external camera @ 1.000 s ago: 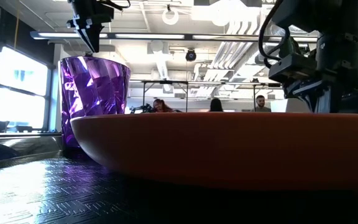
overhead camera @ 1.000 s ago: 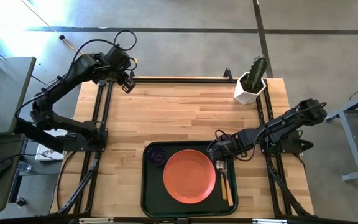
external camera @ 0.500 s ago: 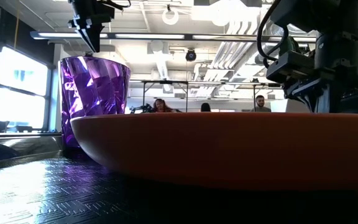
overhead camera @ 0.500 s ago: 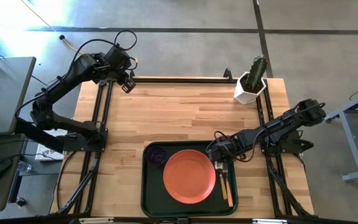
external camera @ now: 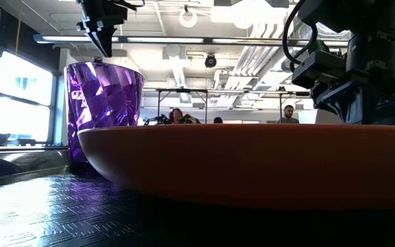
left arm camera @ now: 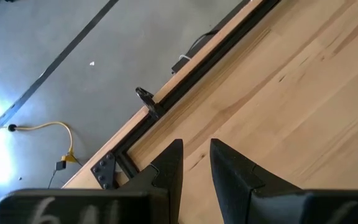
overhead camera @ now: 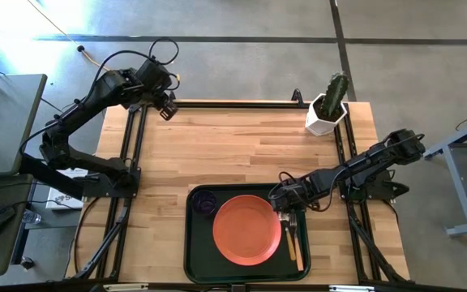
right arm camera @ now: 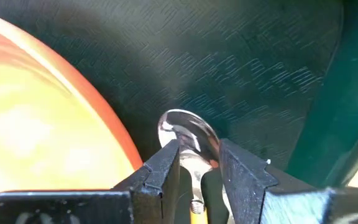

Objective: Pick and place plate/cup/fork/spoon on tray
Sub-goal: Adjust the yellow spoon on the black tray

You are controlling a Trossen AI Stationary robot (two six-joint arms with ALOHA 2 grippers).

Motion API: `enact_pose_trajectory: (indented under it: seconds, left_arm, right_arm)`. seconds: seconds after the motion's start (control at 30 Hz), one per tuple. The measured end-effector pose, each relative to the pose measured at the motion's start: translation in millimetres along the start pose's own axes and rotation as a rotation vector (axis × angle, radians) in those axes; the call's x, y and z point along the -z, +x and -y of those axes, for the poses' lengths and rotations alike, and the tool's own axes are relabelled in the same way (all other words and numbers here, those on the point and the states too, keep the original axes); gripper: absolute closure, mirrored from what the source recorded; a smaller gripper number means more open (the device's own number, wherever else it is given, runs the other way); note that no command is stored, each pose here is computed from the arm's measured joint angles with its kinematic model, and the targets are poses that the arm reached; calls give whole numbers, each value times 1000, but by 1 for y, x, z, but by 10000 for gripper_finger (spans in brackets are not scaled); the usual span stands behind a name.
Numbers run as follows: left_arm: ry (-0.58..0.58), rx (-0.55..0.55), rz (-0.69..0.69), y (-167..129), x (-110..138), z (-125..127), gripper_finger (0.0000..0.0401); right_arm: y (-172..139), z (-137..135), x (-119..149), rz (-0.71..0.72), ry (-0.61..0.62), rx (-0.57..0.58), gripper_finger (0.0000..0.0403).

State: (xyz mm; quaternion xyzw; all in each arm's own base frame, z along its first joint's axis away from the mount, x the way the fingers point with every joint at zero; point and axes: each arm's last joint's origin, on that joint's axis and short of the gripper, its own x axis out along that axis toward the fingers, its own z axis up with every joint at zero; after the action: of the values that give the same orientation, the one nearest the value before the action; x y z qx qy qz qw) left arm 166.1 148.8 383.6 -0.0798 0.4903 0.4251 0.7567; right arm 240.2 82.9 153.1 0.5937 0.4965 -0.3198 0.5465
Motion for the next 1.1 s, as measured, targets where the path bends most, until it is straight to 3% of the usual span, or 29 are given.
enact_pose_trajectory:
  seconds: [0.4,0.9,1.1]
  left_arm:
    - [-9,0,25,0,-2,0,329]
    - [-8,0,23,0,-2,0,329]
    - [-9,0,23,0,-2,0,329]
  right_arm:
    - [-10,-10,6,-5,-19,-11,300]
    - [-18,-8,72,-98,43,-28,300]
    - [-12,-1,86,-50,73,-36,300]
